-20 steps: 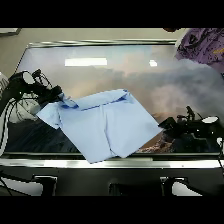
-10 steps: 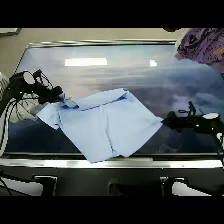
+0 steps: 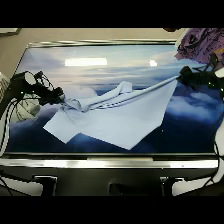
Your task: Fold the clothes and pants, and hang the long-sleeved shirts on hangers.
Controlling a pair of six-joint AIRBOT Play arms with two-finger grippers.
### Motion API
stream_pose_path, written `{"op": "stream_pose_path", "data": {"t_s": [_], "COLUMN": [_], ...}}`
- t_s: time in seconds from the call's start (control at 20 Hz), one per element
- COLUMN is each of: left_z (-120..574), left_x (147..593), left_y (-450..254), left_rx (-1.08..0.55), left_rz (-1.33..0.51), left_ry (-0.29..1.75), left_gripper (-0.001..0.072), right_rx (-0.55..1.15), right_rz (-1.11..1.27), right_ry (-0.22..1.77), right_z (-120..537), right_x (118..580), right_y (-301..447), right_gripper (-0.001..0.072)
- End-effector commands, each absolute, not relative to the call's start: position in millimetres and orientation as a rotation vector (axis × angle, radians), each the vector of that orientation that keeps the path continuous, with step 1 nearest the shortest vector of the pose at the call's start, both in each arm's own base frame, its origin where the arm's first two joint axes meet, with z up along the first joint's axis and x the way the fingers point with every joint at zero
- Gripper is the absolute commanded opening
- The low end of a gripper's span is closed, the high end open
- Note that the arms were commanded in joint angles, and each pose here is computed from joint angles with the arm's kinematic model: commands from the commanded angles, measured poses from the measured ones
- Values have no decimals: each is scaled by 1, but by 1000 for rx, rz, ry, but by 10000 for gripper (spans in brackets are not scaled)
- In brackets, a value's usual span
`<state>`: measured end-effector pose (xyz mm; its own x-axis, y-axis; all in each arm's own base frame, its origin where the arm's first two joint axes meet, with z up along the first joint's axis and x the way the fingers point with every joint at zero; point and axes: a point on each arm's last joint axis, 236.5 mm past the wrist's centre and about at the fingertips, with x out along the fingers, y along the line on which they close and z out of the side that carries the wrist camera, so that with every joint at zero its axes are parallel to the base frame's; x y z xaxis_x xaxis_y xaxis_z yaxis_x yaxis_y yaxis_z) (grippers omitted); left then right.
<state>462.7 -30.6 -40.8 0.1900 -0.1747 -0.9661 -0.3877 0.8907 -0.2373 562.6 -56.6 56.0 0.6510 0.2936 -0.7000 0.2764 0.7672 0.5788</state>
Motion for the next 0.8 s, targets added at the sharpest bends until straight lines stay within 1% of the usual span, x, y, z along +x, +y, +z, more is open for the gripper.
{"op": "stream_pose_path", "data": {"t_s": [0.0,0.05,0.1,0.2,0.25,0.3,0.4,0.45,0.6,0.65,0.7,0.75], "left_z": [-49,-50,-51,-52,-52,-52,-53,-53,-54,-54,-54,-54], "left_x": [460,460,460,459,459,459,458,456,447,443,442,441], "left_y": [-35,-37,-39,-42,-42,-42,-42,-42,-43,-43,-43,-43], "left_rx": [-496,-493,-490,-485,-485,-485,-484,-483,-477,-475,-475,-474], "left_rz": [170,167,164,160,159,160,160,161,164,165,166,166], "left_ry": [1411,1415,1417,1420,1421,1421,1429,1435,1475,1489,1496,1500], "left_gripper": [22,21,22,22,22,21,22,22,22,22,22,22], "right_rx": [712,734,754,777,772,727,644,631,650,659,684,725], "right_rz": [-7,-1,13,43,53,82,145,153,124,129,142,163], "right_ry": [876,902,936,999,1045,1103,1214,1240,1242,1258,1282,1301], "right_z": [49,39,30,26,27,28,34,41,59,56,50,40], "right_x": [614,617,616,605,593,575,535,519,484,470,454,438], "right_y": [-27,-14,0,14,11,4,-15,-31,-70,-70,-62,-48], "right_gripper": [37,38,62,166,225,235,309,333,340,394,506,574]}}
